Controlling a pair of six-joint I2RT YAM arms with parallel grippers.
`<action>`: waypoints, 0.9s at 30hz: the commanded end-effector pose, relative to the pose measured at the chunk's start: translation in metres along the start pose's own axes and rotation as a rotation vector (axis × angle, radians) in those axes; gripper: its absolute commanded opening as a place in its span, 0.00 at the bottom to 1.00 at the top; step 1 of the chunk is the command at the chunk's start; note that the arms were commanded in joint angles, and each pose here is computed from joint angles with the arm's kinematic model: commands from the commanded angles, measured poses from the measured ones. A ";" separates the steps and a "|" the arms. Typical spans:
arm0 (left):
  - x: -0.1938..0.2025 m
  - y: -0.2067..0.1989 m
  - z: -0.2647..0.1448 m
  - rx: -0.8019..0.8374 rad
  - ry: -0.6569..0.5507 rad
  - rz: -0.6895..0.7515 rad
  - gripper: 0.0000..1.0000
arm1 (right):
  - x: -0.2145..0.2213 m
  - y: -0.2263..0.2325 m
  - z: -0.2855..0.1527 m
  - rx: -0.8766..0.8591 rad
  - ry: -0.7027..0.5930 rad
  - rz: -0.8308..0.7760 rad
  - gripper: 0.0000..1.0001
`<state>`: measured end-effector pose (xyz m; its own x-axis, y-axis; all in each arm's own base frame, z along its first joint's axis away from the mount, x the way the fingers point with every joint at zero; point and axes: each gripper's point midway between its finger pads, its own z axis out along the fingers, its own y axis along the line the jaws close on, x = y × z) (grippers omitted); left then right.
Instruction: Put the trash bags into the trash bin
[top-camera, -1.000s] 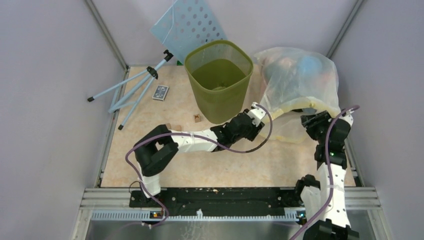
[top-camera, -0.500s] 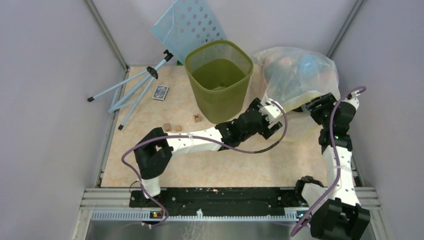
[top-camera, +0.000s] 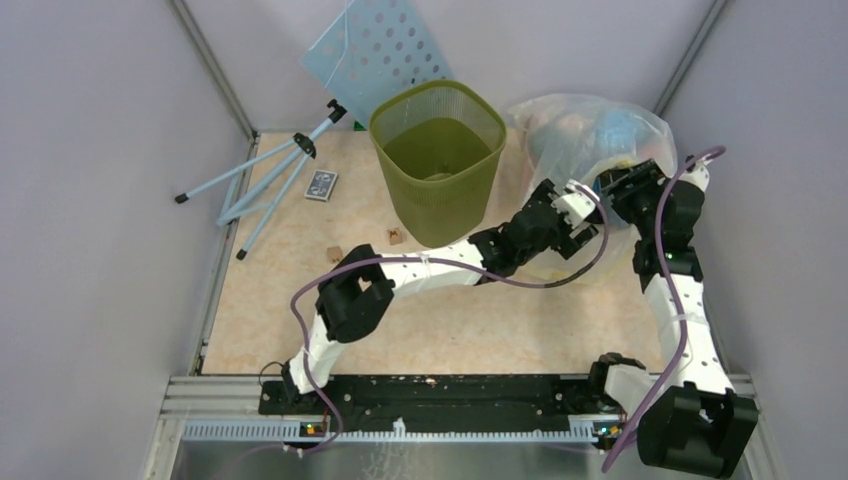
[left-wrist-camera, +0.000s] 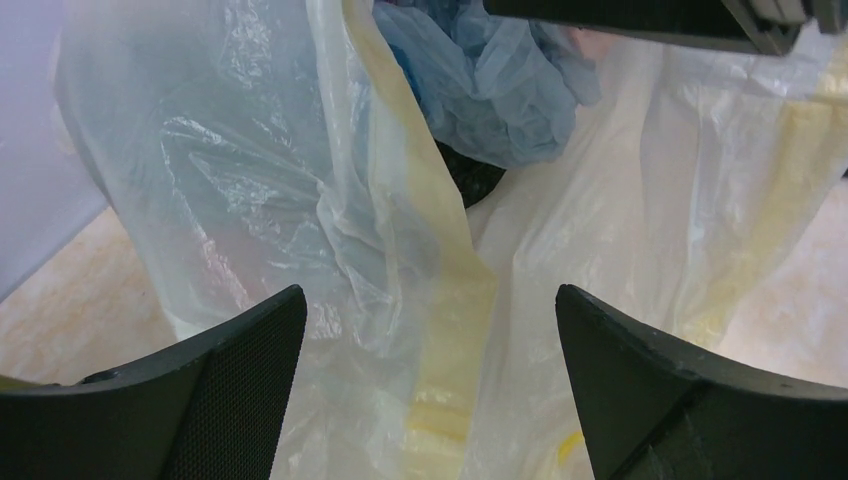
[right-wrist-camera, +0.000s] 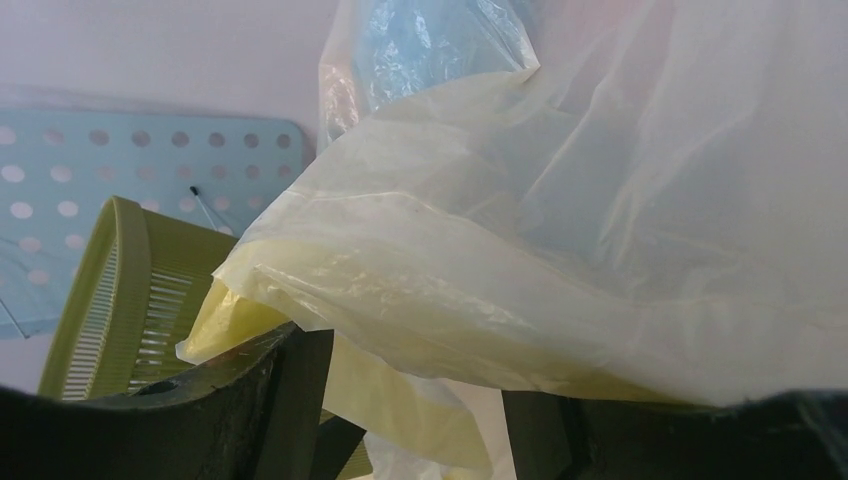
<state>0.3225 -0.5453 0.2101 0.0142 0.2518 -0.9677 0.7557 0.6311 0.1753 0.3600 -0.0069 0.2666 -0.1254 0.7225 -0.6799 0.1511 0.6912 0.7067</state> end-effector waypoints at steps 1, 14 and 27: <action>-0.034 0.015 0.018 0.007 -0.118 -0.124 0.99 | -0.024 0.029 0.000 -0.084 -0.058 0.001 0.59; -0.063 0.044 0.040 -0.052 -0.230 -0.165 0.79 | -0.036 0.037 -0.011 -0.090 -0.099 -0.010 0.54; -0.101 0.063 0.014 0.027 -0.179 -0.165 0.00 | -0.019 0.008 -0.031 -0.054 -0.144 -0.162 0.50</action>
<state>0.3895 -0.5531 0.2384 -0.0058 0.0940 -0.9956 0.7452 0.6643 0.0584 0.3434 -0.0137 0.2907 -0.0518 0.6646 -0.7454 0.1276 0.7447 0.6551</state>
